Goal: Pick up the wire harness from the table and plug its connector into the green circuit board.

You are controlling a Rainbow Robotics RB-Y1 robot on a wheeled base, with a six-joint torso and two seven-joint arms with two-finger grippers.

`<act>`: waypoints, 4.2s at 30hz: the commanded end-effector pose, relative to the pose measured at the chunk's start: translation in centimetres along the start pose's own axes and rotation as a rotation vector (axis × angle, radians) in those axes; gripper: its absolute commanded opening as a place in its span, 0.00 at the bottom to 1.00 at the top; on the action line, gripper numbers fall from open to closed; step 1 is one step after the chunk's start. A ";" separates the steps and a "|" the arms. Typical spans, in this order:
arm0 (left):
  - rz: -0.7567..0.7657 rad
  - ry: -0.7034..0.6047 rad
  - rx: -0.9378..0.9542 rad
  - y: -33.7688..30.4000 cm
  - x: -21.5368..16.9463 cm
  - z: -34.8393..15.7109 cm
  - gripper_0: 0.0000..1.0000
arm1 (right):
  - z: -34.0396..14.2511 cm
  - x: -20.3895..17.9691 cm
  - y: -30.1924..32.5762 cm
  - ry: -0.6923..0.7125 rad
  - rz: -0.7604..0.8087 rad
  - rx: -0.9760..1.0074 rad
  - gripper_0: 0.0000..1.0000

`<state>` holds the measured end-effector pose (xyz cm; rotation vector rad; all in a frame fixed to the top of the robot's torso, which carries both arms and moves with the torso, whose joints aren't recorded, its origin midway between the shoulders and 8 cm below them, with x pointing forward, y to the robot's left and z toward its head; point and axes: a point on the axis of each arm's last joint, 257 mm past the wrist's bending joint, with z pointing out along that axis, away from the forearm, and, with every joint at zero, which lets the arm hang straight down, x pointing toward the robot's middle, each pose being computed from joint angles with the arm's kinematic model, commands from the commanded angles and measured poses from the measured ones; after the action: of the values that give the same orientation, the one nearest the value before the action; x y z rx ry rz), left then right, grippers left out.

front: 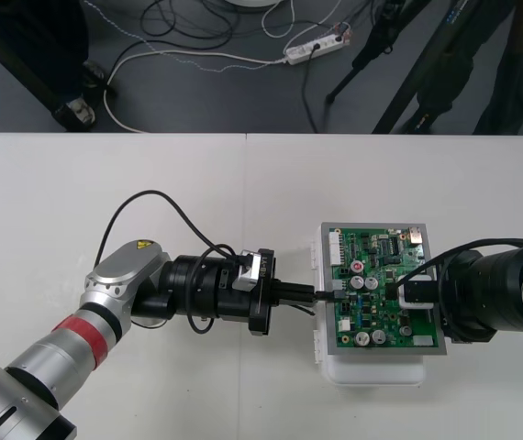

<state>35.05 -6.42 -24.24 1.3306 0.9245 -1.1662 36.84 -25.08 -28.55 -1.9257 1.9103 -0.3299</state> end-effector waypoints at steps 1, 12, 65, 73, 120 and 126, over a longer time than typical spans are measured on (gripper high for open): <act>0.122 -0.040 0.001 0.1 -1.3 2.8 0.00 | -0.3 -1.6 -0.7 -0.031 -0.064 0.012 1.00; 0.131 -0.039 -0.010 0.4 -1.3 3.3 0.00 | -0.3 -1.8 -0.9 -0.033 -0.107 0.015 1.00; 0.111 0.000 -0.064 1.8 -0.5 0.3 0.83 | -0.3 -1.9 -0.7 -0.043 -0.023 0.008 1.00; 0.112 0.003 -0.055 1.8 -1.0 -2.1 0.92 | -0.8 -0.2 -1.0 -0.004 -0.043 0.010 1.00; 0.045 0.367 0.029 1.9 -9.7 -19.7 0.94 | -12.2 2.4 -5.4 -0.408 0.181 -0.049 1.00; 0.043 0.411 -0.014 3.3 -11.8 -21.0 0.94 | -14.3 -0.3 -4.9 -0.576 0.222 -0.114 1.00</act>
<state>39.46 13.39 -14.79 1.5870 1.1140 -0.8284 34.13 -25.72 -16.35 -1.6470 1.7477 0.3850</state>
